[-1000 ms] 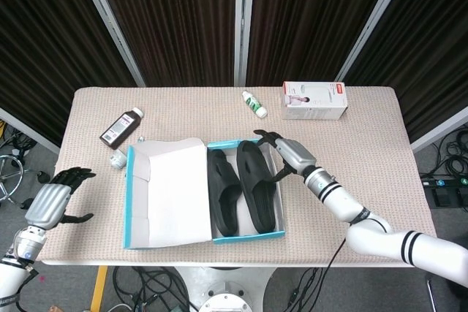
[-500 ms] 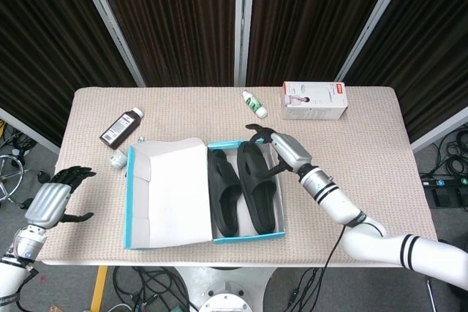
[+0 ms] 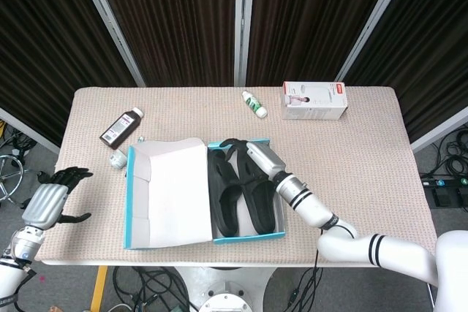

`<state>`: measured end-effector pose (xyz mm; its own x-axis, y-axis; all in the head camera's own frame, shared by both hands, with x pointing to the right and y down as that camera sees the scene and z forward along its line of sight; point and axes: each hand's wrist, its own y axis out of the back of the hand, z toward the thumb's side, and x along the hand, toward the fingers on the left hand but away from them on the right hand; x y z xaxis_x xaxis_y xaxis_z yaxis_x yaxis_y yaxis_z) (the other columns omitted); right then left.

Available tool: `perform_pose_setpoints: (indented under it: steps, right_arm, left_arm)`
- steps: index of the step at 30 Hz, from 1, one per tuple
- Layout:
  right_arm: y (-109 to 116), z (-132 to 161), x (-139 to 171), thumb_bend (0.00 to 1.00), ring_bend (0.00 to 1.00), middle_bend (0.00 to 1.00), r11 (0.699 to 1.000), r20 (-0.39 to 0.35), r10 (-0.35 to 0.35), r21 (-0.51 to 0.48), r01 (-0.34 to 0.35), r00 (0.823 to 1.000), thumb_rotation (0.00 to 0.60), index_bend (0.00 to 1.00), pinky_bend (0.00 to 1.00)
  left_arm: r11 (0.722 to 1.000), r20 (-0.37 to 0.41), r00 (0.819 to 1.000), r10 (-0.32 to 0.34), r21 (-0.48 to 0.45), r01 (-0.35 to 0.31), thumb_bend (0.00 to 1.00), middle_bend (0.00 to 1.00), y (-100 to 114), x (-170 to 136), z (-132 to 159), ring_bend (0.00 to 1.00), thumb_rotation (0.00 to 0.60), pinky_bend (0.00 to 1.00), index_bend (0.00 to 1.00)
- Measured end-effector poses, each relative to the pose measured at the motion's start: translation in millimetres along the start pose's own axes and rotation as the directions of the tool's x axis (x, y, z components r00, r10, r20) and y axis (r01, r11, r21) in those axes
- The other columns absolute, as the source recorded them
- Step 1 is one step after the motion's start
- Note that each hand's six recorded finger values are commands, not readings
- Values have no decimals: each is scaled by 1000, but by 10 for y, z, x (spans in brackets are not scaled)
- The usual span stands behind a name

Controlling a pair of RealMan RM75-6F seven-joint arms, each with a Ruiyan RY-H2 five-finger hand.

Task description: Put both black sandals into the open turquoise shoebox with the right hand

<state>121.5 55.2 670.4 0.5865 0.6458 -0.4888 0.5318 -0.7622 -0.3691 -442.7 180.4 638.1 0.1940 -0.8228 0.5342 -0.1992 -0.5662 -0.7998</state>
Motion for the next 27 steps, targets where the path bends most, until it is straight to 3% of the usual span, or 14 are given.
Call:
perform_pose_setpoints:
  steps: [20, 27]
  right_arm:
    - [-189, -359, 80, 60, 252, 434, 995, 97, 66, 70, -73, 993, 600, 270, 410]
    - [-157, -218, 68, 61, 252, 435, 998, 49, 42, 54, -44, 998, 600, 271, 410]
  left_arm:
    - [1000, -5, 1000, -1, -1, 1, 70, 150, -12, -11, -13, 91, 600, 141, 189]
    - [1000, -2, 1000, 6, -2, -6, 70, 150, 8, -15, -8, 91, 600, 141, 190]
